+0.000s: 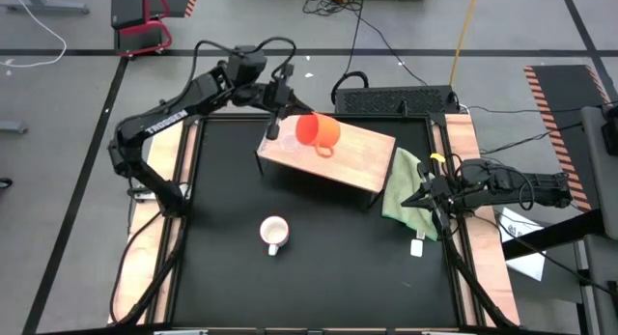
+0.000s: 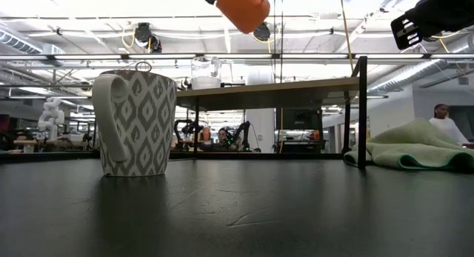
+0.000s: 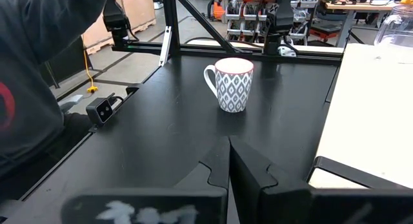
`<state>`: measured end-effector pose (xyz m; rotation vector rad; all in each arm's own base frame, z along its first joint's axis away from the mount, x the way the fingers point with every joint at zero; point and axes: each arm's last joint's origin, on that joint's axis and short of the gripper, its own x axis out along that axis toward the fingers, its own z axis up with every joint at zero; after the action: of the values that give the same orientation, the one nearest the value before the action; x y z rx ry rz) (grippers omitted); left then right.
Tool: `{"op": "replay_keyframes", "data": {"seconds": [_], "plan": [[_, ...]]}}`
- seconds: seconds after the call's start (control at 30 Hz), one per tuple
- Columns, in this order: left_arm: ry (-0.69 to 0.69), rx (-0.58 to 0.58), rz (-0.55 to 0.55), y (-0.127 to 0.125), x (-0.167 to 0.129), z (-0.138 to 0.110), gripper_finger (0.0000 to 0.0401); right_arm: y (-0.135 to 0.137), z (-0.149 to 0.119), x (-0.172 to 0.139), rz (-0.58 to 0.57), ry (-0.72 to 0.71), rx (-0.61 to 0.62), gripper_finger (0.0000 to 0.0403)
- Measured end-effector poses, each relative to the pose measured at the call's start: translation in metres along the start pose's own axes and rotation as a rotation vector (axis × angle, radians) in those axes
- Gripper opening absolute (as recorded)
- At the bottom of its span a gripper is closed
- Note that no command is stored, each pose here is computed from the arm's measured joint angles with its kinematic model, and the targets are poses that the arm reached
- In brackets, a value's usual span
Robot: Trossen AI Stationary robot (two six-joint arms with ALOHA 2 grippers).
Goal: Stack small to large cups/mugs on shelf
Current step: Put the orange mug on the shelf
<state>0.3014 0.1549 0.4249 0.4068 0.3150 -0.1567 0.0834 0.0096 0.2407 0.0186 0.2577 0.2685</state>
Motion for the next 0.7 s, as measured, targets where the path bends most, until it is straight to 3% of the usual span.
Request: {"op": "replay_keyframes", "data": {"seconds": [0.27, 0.7], "plan": [[-0.017, -0.036, -0.045, 0.034, 0.015, -0.006, 0.0000, 0.000, 0.000, 0.000, 0.000, 0.000, 0.000, 0.0000], [0.032, -0.024, -0.069, 0.068, 0.042, 0.008, 0.0000, 0.000, 0.000, 0.000, 0.000, 0.000, 0.000, 0.0000]]}}
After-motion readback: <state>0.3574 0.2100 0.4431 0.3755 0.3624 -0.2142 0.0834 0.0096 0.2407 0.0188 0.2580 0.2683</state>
